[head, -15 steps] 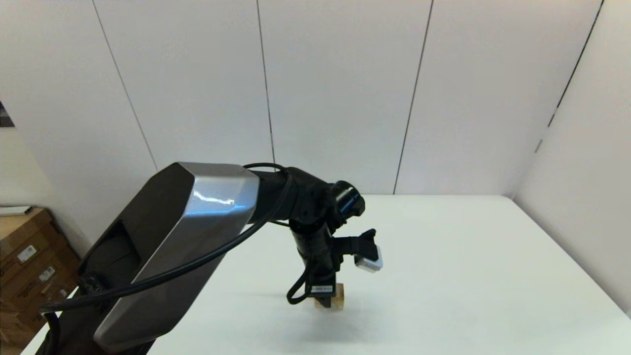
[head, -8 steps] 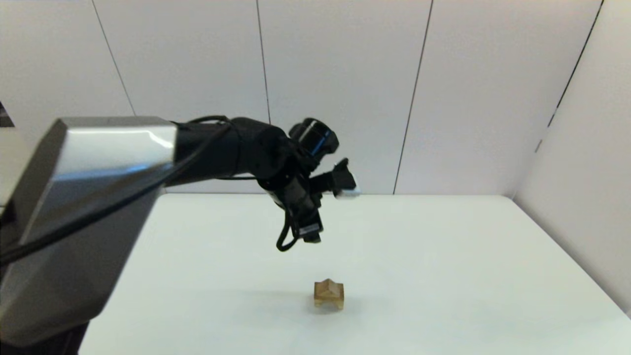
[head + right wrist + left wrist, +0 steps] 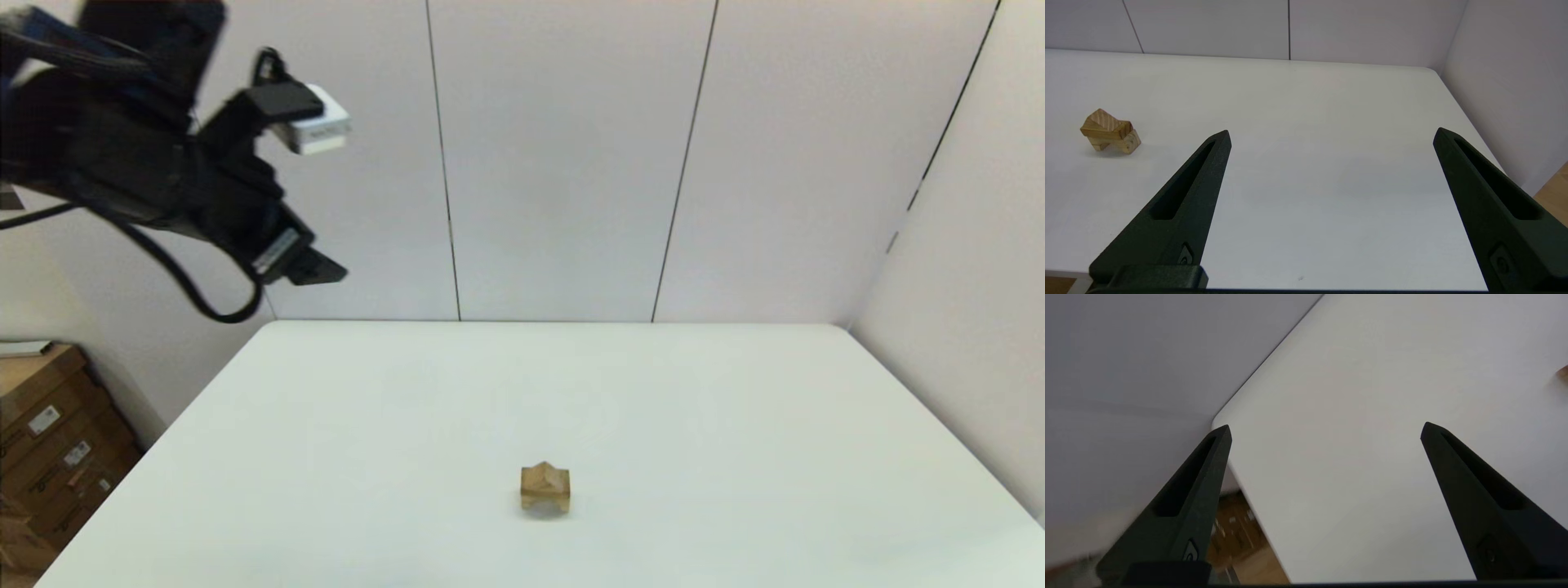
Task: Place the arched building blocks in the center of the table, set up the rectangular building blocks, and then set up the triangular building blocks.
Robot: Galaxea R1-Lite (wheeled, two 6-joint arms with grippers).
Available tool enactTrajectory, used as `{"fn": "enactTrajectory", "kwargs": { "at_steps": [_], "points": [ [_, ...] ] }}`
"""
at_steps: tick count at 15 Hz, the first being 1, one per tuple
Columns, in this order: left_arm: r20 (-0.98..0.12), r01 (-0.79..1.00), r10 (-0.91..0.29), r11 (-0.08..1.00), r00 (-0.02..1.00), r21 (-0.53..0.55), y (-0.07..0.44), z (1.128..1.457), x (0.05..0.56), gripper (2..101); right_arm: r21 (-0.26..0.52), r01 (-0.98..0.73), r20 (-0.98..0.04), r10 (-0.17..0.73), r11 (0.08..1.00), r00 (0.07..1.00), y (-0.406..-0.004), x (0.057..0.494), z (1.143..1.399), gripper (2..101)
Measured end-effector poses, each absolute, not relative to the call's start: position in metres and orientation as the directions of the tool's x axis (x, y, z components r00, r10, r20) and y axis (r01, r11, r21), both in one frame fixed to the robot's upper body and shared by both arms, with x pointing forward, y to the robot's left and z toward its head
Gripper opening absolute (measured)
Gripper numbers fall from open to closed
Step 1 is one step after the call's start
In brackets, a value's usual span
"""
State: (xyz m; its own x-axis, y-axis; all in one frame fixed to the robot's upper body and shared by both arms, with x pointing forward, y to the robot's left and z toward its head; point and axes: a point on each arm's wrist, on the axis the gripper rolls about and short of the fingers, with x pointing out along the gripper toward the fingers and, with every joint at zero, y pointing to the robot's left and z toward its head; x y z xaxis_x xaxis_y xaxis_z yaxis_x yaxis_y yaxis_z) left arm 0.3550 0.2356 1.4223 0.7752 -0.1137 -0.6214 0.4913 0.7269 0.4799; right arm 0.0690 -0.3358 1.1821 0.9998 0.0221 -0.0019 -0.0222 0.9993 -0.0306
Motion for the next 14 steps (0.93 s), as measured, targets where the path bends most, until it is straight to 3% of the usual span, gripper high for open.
{"fn": "enactTrajectory", "kwargs": {
  "at_steps": [3,6,10,14],
  "points": [
    [-0.532,0.316,-0.014,0.817,0.847,0.483,0.294,1.446,0.279,95.0,-0.03,-0.022,-0.002,0.022,0.999,1.0,-0.336,0.069,1.182,98.0],
    [-0.431,0.151,0.084,0.862,0.898,0.484,0.327,1.444,0.193,95.9,-0.03,-0.023,-0.002,0.023,0.999,1.0,-0.336,0.069,1.182,98.0],
    [-0.313,-0.01,0.167,0.894,0.935,0.447,0.337,1.4,0.09,96.7,-0.03,-0.023,-0.002,0.023,0.999,1.0,-0.336,0.069,1.182,98.0],
    [-0.25,-0.082,0.187,0.922,0.95,0.378,0.337,1.331,0.037,97.0,-0.03,-0.023,-0.001,0.023,0.999,1.0,-0.336,0.069,1.182,98.0]
  ]
}}
